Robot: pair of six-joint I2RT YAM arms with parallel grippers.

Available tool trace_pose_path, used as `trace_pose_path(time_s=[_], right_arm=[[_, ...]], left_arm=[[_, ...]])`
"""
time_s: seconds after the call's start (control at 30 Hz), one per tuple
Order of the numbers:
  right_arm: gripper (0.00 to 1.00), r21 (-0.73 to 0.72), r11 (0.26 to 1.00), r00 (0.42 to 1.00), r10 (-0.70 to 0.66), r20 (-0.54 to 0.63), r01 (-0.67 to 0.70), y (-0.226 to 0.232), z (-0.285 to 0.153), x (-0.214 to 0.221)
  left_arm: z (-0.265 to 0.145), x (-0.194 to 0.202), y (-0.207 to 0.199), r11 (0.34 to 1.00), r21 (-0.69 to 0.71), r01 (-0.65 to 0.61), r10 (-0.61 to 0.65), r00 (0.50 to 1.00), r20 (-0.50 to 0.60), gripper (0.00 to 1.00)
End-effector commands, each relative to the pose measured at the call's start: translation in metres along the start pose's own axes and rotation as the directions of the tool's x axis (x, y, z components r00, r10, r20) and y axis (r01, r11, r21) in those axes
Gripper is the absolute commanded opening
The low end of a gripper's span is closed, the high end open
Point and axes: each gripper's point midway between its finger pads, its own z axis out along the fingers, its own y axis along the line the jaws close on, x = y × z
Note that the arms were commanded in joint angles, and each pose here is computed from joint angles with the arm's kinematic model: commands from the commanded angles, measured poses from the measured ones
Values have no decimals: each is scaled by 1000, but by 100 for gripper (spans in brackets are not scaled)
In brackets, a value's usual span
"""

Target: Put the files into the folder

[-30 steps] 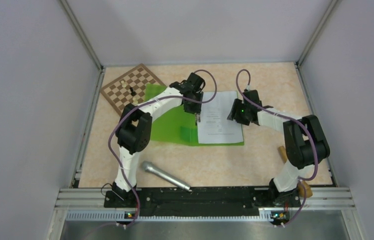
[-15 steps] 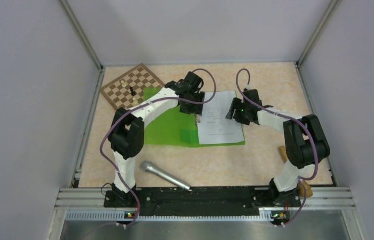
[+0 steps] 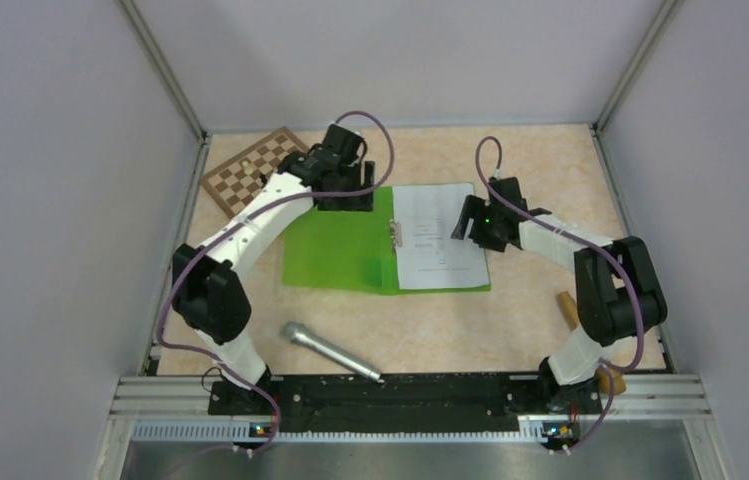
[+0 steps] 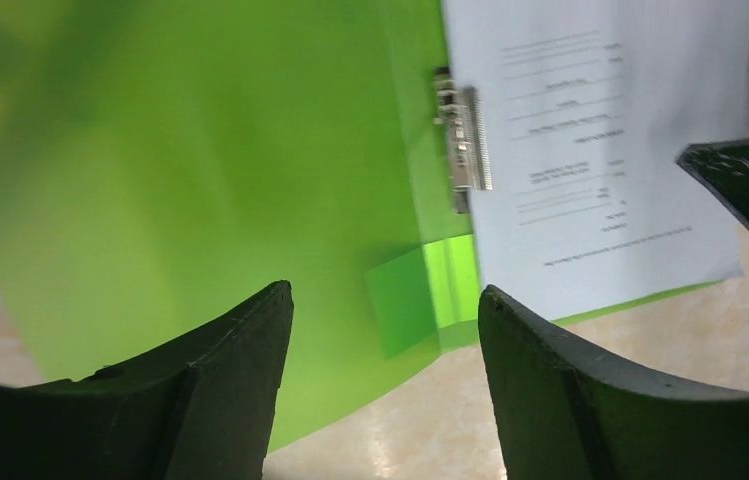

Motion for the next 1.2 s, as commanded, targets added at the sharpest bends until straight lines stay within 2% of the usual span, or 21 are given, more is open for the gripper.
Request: trace_pose_path(time_s=[0.0,0.13,0.23,0.37,0.63,0.83,1.17], right_arm=[[74,-35,999,996,-26,90,29,18,-20,-34],[75,-23,999,995,-37,94,39,18,-18,-39],[77,6,999,995,-41,94,41,10,-13,-42],[77,25,999,996,-35,87,33,-3,-6,-49],[77,13,999,999,-48,10,48,-8,11,-32],[77,-35,999,1000,-25,-9,24,-2,13,-23],[77,-32,999,999,-33,5,33,-1,9,-26]], left_arm=[[-30,-10,70,987,-68,144,-141,989,52,73],[-32,1,125,958,-146,248,-241,968,62,74],[-27,15,155,933,-198,300,-298,954,39,83],[-21,37,179,904,-204,375,-385,923,-11,86],[-3,71,168,891,-95,444,-453,884,-115,85],[4,78,161,888,-59,456,-460,877,-141,84],[8,79,153,889,-18,457,-454,876,-164,83]])
